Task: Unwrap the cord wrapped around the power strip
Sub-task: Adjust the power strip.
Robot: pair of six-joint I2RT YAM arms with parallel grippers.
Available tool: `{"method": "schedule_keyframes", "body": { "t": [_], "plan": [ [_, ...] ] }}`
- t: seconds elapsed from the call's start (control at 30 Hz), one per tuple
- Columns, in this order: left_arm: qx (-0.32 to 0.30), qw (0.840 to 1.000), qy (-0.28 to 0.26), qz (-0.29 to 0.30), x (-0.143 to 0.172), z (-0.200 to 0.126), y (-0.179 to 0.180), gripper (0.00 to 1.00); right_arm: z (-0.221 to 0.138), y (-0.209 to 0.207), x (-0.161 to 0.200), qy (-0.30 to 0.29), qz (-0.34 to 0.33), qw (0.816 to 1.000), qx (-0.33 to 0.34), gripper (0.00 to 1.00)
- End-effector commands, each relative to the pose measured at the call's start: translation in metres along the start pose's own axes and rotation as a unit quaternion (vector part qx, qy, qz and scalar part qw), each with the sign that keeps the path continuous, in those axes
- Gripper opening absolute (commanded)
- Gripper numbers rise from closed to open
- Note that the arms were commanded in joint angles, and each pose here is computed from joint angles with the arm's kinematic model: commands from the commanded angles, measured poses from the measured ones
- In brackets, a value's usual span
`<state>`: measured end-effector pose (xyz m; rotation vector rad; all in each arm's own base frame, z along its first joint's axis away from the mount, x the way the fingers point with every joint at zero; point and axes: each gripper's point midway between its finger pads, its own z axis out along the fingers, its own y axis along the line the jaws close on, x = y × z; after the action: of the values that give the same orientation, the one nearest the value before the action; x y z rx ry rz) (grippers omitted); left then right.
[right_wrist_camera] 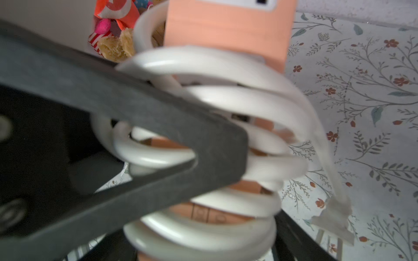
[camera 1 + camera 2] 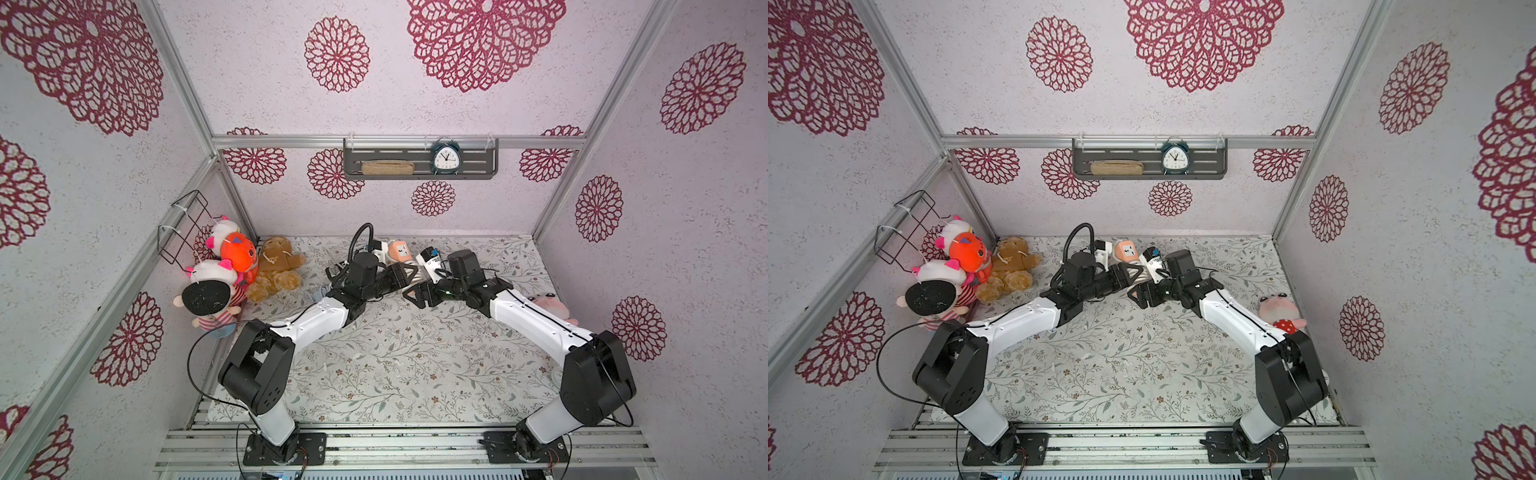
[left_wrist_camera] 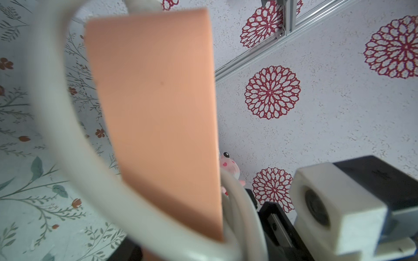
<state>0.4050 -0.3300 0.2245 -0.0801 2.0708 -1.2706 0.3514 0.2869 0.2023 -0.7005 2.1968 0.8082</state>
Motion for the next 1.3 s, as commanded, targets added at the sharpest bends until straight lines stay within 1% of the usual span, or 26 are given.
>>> {"method": "schedule_keyframes", "body": {
  "t": [0.0,0.03,0.1,0.13,0.2,0.27,0.4,0.47,0.53,0.57,0.6,0.8,0.93,1.07,1.17,1.23,1.27],
  "plan": [
    [0.054,0.998,-0.002,0.012,-0.003,-0.001,-0.036,0.02,-0.004,0.005,-0.020,-0.028,-0.034,0.999,0.004,0.74],
    [0.051,0.999,0.002,0.014,-0.001,-0.002,-0.036,0.02,-0.005,0.005,-0.021,-0.032,-0.037,0.999,0.005,0.71],
    [0.041,0.999,0.009,0.020,0.005,-0.002,-0.033,0.04,-0.008,0.006,-0.024,-0.043,-0.044,0.998,0.009,0.59],
    [0.039,0.999,0.011,0.023,0.007,-0.002,-0.031,0.06,-0.009,0.006,-0.024,-0.044,-0.047,0.998,0.010,0.55],
    [0.033,0.999,0.015,0.026,0.012,-0.003,-0.027,0.13,-0.010,0.003,-0.023,-0.040,-0.053,0.998,0.018,0.49],
    [0.030,0.999,0.019,0.028,0.015,-0.006,-0.025,0.27,-0.010,0.002,-0.019,-0.033,-0.063,0.997,0.022,0.46],
    [0.031,0.998,0.016,0.046,0.013,-0.014,-0.030,0.68,-0.009,0.003,-0.012,-0.024,-0.093,0.995,0.016,0.40],
    [0.030,0.998,0.012,0.055,0.009,-0.020,-0.032,0.80,-0.009,0.003,-0.010,-0.021,-0.108,0.994,0.014,0.35],
    [0.021,0.998,0.011,0.063,0.005,-0.026,-0.030,0.97,-0.009,0.004,-0.008,-0.016,-0.122,0.992,0.009,0.34],
    [0.014,0.998,0.010,0.066,0.001,-0.029,-0.027,1.00,-0.009,0.005,-0.007,-0.014,-0.129,0.992,0.006,0.33],
    [0.007,0.998,0.009,0.068,-0.002,-0.033,-0.024,0.98,-0.010,0.005,-0.007,-0.013,-0.135,0.991,0.003,0.33],
    [-0.019,0.998,0.003,0.065,-0.025,-0.053,-0.002,0.97,-0.012,0.008,-0.002,-0.003,-0.166,0.986,-0.012,0.31],
    [-0.028,0.998,-0.005,0.057,-0.037,-0.062,0.009,0.98,-0.013,0.016,0.001,0.000,-0.190,0.981,-0.033,0.31],
    [-0.025,0.999,-0.004,0.039,-0.043,-0.061,0.018,0.97,-0.015,0.020,0.002,0.001,-0.211,0.976,-0.043,0.30],
    [-0.020,0.999,0.005,0.028,-0.040,-0.054,0.021,0.97,-0.014,0.024,0.001,0.002,-0.221,0.974,-0.056,0.30],
    [-0.010,1.000,0.009,0.021,-0.038,-0.049,0.022,1.00,-0.014,0.026,0.002,0.005,-0.227,0.972,-0.062,0.30],
    [-0.008,1.000,0.013,0.018,-0.036,-0.047,0.023,0.96,-0.014,0.026,0.002,0.008,-0.231,0.971,-0.064,0.30]
  ]
}}
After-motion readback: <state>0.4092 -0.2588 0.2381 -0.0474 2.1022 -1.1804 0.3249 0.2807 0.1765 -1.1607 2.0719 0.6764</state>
